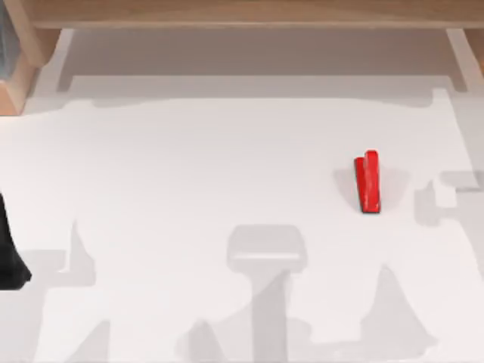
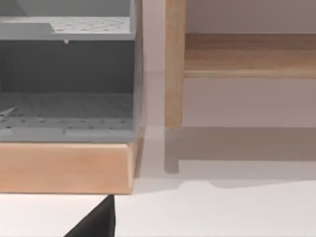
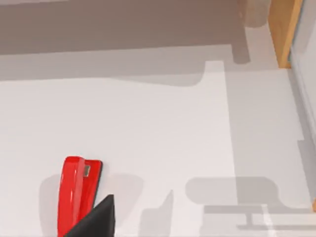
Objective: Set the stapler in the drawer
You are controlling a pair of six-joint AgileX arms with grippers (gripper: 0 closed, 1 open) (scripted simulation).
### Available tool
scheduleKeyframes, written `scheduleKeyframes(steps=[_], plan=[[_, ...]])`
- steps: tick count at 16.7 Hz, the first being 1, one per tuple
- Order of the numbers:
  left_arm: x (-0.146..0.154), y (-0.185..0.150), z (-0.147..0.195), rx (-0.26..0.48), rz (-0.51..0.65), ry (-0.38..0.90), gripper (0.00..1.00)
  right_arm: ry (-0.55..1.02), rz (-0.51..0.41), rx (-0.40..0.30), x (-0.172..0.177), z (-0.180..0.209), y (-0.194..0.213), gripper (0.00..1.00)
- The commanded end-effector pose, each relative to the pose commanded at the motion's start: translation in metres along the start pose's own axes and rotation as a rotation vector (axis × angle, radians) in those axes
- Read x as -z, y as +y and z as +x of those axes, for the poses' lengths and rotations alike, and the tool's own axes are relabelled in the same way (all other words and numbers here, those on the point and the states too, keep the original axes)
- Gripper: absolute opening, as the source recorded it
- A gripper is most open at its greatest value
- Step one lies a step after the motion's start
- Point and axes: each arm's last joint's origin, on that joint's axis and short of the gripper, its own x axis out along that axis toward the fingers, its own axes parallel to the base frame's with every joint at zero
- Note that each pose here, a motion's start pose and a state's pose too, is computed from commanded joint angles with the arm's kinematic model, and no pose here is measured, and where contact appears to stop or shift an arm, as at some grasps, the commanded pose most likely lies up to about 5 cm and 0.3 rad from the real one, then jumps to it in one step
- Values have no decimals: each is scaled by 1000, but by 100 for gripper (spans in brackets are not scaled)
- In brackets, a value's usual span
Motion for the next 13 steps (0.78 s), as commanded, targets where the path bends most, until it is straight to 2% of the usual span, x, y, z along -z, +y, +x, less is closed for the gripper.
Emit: scheduleKeyframes(steps=[7, 13], plan=[[0, 0, 0, 0, 0, 0, 100, 384, 26, -20, -64, 89, 30, 100], [0, 0, 0, 0, 0, 0, 100, 686, 48, 22, -72, 178, 59, 100]])
